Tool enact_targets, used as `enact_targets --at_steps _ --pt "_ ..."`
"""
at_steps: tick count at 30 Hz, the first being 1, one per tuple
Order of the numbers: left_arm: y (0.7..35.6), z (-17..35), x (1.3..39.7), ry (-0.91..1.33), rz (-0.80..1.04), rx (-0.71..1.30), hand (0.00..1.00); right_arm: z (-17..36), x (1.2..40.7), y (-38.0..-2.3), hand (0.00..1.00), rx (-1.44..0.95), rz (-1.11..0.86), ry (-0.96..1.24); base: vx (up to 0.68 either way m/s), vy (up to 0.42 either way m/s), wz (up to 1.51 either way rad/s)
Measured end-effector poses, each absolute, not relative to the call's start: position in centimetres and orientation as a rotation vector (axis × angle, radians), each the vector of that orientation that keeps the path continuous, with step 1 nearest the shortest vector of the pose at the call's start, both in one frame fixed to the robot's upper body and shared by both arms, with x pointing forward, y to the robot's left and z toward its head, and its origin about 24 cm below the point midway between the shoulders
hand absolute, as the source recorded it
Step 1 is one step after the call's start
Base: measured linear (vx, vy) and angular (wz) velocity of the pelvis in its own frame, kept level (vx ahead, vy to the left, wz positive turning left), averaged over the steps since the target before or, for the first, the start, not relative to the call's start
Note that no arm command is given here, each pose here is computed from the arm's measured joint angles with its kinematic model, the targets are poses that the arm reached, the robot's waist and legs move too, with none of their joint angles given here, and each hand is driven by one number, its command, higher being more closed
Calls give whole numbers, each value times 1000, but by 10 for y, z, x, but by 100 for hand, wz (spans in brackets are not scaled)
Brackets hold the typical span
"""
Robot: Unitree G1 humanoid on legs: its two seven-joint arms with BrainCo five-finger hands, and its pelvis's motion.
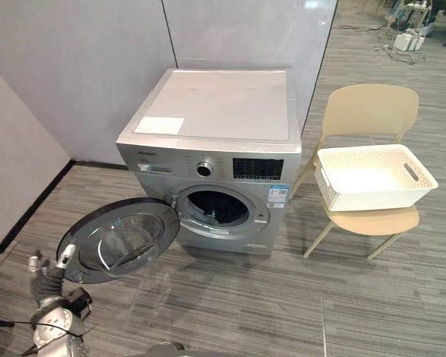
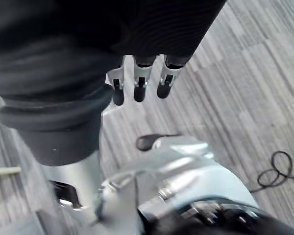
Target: Pick up the laundry basket with both hands and put the clothes into the washing machine.
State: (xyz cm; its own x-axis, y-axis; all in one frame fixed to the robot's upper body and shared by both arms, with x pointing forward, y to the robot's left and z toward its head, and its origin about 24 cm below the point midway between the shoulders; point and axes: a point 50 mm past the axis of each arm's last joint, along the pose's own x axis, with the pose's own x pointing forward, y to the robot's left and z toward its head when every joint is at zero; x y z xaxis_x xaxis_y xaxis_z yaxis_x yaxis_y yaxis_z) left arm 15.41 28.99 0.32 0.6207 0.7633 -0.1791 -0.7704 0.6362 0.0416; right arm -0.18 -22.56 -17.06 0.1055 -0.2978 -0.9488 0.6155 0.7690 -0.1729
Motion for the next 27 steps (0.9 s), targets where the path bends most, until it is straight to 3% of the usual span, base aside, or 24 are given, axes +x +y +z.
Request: enact_targets --at_steps 5,9,14,16,21,27 --pt "325 39 166 111 1003 183 0 -169 4 -229 0 259 -642 1282 -71 78 14" --pt "394 90 182 65 1133 450 0 -164 23 -233 0 174 -538 1224 -72 42 -20" --pt "452 103 210 274 1121 488 0 -159 54 -227 0 123 -404 1138 -37 26 -24" --pt "468 133 235 313 1066 449 0 -157 75 -219 0 138 -374 1084 -76 -15 -3" --pt "464 227 273 100 983 409 0 -150 99 -202 0 175 -332 991 -29 -12 7" --pt "433 291 304 -88 862 379 0 -126 132 -181 0 211 -252 792 11 -20 14"
